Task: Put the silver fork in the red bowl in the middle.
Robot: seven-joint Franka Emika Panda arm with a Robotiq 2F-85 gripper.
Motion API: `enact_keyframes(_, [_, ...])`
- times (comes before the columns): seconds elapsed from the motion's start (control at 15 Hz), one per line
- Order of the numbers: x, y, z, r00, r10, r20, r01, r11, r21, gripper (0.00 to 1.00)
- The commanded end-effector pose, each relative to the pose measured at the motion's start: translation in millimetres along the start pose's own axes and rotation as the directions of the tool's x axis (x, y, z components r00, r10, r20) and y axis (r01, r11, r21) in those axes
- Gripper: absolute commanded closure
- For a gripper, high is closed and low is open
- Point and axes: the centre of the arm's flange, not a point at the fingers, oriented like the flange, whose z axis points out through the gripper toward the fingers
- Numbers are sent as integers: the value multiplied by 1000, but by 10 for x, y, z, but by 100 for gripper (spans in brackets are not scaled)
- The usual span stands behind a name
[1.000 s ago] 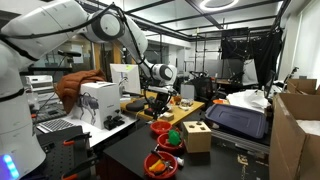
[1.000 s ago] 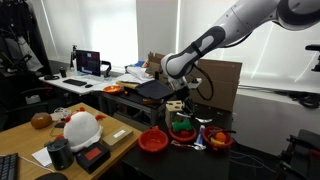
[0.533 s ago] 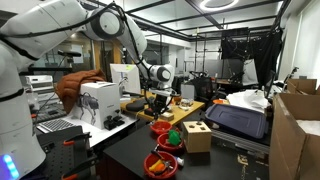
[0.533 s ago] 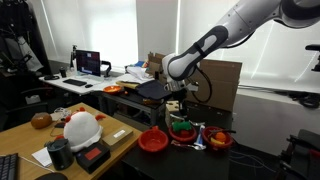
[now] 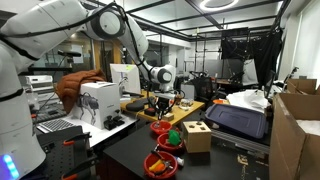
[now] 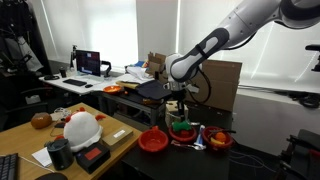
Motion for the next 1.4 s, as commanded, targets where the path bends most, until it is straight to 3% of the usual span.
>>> enact_keyframes(0.0, [19,50,82,998,-19,-62,19,1000,-10,98])
enact_keyframes(0.27, [142,180,345,991,25,-129,-31,999,-41,98])
enact_keyframes(0.8, [115,273,683,985,15,-172,-29,996,-81,98])
enact_keyframes(1.33, [-31,411,863,992,-45,-120,28,990,-135,98])
